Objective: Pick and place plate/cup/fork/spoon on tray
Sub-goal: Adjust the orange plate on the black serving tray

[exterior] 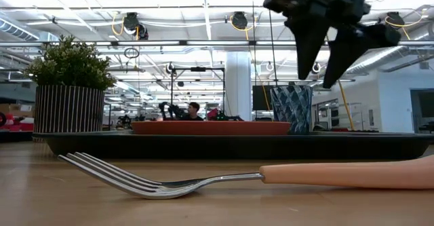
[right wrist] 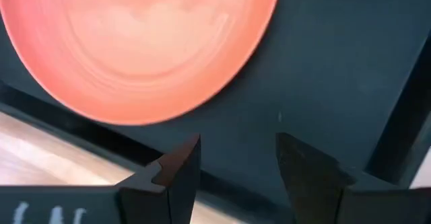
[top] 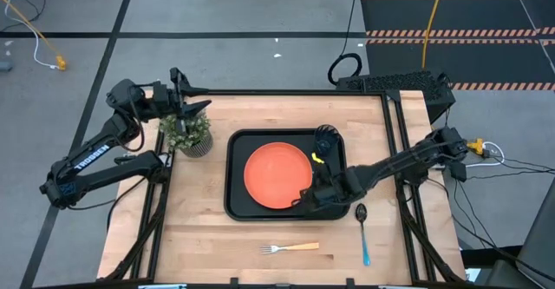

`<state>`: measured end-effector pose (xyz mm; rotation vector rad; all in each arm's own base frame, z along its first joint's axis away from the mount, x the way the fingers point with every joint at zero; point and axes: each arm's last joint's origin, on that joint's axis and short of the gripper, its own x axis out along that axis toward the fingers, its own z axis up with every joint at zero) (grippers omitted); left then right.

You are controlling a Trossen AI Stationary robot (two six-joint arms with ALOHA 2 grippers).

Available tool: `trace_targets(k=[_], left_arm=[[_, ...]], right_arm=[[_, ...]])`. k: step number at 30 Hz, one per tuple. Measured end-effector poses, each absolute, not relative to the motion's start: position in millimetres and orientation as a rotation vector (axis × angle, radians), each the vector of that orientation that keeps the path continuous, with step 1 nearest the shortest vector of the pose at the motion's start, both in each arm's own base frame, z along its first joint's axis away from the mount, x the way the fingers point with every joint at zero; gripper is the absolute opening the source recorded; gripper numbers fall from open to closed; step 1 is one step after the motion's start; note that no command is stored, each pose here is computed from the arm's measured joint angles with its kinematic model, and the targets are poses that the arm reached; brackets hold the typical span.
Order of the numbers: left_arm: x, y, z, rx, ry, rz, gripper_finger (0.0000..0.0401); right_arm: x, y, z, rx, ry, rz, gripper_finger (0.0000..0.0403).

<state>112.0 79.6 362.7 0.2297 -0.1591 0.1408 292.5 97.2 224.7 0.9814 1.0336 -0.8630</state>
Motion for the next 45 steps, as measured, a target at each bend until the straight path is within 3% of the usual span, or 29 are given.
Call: trace_targets(k=[6, 14, 20, 34, 40, 45], left_arm=[[108.2, 76.1, 362.6, 0.234, -0.153, 0.141, 0.0145], [108.6, 76.5, 361.9, 0.244, -0.146, 0.142, 0.0145], [108.7, 76.6, 361.9, 0.244, -0.146, 0.142, 0.0145], [108.8, 76.5, 362.4, 0.253, -0.15, 0.142, 0.0145], [108.8, 76.4, 362.3, 0.252, -0.15, 0.142, 0.0145], [108.8, 76.4, 362.5, 0.253, -0.151, 0.142, 0.0145]], right_arm=[[295.0, 96.1, 214.9, 0.965, 1.018, -0.801, 0.0183], [306.2, 95.7, 192.9, 0.951, 0.898, -0.578, 0.0183], [311.8, 97.0, 193.9, 1.008, 0.757, -0.576, 0.0181], [325.3, 91.8, 271.6, 0.889, 0.655, -0.458, 0.0148], [317.7, 88.9, 298.4, 0.824, 0.75, -0.537, 0.0126], [319.7, 83.9, 293.2, 0.8, 0.852, -0.625, 0.0109]])
